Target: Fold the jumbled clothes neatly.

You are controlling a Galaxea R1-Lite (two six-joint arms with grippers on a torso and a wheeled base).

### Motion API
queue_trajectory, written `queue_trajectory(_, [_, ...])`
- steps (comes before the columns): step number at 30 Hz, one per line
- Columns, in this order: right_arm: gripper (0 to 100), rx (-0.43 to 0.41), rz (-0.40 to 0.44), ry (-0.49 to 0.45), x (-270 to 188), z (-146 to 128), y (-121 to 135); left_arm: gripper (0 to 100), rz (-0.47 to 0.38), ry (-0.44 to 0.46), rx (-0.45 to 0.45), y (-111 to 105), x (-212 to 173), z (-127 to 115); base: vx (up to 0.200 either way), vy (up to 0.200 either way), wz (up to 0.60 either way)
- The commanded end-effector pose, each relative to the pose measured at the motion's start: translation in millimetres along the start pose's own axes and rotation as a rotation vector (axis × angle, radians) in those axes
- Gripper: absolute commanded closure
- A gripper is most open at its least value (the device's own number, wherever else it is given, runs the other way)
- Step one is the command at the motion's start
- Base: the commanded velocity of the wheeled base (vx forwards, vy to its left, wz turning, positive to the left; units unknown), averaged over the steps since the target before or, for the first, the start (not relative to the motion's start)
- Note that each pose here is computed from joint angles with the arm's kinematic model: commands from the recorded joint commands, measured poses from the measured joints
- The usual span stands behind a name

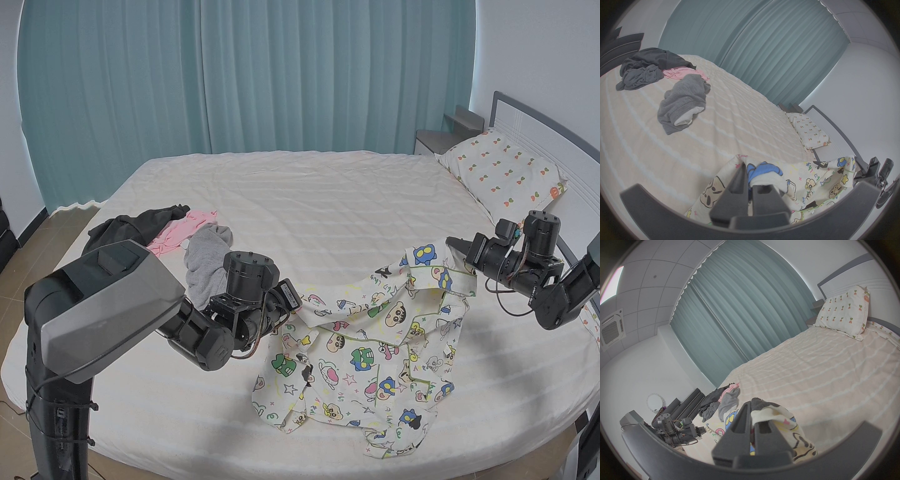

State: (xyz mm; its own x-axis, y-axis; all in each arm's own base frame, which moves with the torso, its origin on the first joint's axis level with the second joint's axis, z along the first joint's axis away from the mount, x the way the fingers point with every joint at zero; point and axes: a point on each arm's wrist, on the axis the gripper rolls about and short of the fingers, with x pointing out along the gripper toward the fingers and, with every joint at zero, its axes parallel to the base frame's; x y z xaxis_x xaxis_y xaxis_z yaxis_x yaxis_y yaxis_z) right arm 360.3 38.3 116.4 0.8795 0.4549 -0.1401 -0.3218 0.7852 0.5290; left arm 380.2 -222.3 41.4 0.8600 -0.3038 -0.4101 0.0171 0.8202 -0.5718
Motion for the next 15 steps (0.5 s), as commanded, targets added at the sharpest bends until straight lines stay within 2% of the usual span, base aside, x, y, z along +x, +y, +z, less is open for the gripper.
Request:
queue_trajectory(1, [100, 0.018, -0.044, 0.027, 28.6, -30.6, -26.6, 100, 0.039, 0.022, 0.004, 15.2, 19.9, -12.1, 0.000, 0.000, 0.00])
queue_trajectory(6, [100, 0.026, -0.089, 0.038, 46.4, -47.2, -40.6, 100, 0.065, -0.010, -0.008, 25.4, 37.1, -8.9, 0.000, 0.000, 0.00])
queue_trajectory(9, [100, 0.034, -0.129, 0.030, 66.7, -60.8, -53.8, 100, 0.130, -0.035, -0.007, 37.2, 54.9, -8.9, 0.000, 0.000, 0.00])
queue_trajectory(15, [100, 0.030, -0.157, -0.012, 92.6, -68.8, -63.6, 100, 0.198, -0.104, -0.023, 49.5, 80.7, 2.2, 0.000, 0.000, 0.00])
